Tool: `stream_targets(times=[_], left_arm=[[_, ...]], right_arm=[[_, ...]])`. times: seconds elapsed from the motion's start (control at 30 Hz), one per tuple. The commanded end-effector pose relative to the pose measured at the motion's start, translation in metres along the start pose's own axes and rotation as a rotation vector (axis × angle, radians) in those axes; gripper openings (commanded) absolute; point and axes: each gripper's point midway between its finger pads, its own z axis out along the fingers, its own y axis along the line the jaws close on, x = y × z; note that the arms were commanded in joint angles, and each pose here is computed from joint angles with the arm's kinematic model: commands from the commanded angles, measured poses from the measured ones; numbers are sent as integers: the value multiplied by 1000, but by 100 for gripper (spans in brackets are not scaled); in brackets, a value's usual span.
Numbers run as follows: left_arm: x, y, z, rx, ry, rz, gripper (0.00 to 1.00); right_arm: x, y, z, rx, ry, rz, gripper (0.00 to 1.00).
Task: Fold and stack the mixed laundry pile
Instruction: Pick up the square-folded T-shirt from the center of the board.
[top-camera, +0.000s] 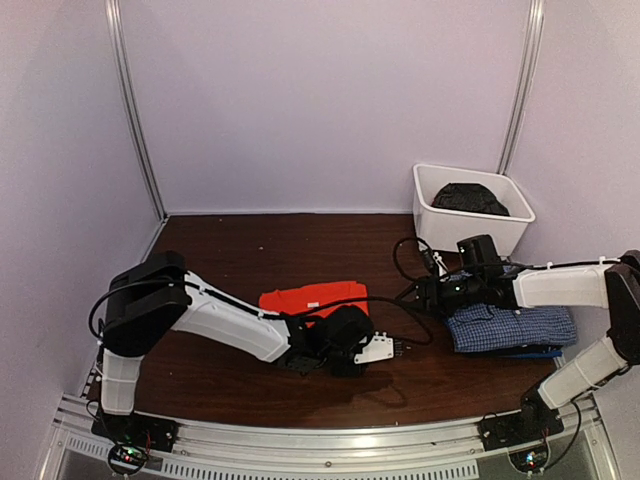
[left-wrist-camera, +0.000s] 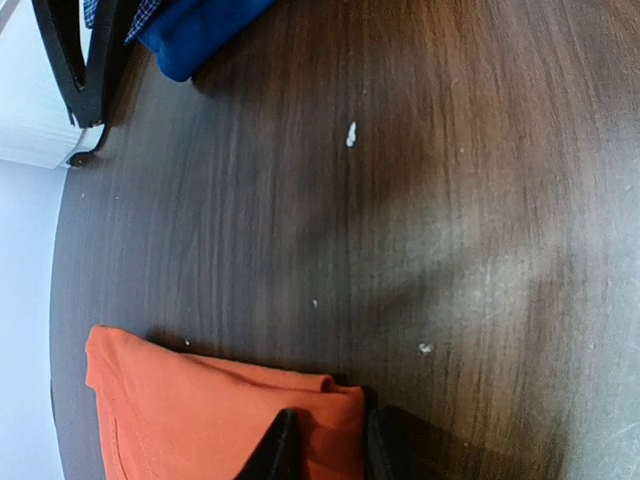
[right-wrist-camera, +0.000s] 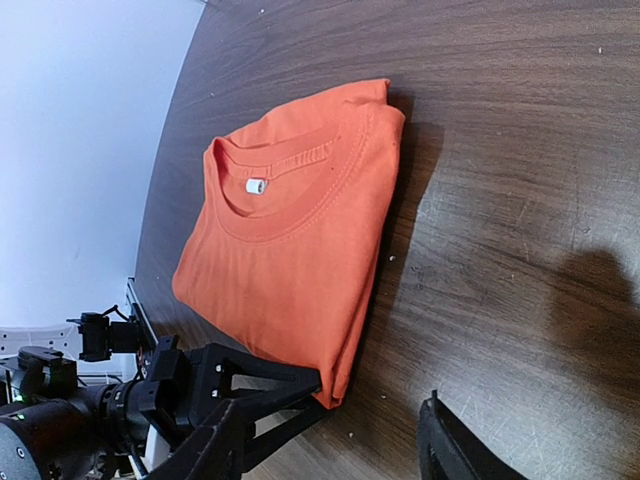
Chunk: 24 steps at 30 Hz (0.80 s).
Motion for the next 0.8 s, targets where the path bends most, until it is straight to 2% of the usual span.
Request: stream_targets(times=[0.0,0.1,0.2,0.47,0.77], left_arm=[[7,7,5,-44,31,4,17],[-5,18,-8,-79,-32,-33,6],[-14,28,-24,-113,-96,-71,0],[-22,36,-38,-131,-153,-123,0],[-29,46,-53,-165,-213,-162,0]], right_arm=[[-3,2,1,-29,-20,0,62],[1,3,7,-66,-10,31,66],[5,7,17,-103,6,57,68],[9,17,37,-158,35,116,84],[22,20,61,-156,79,173,80]])
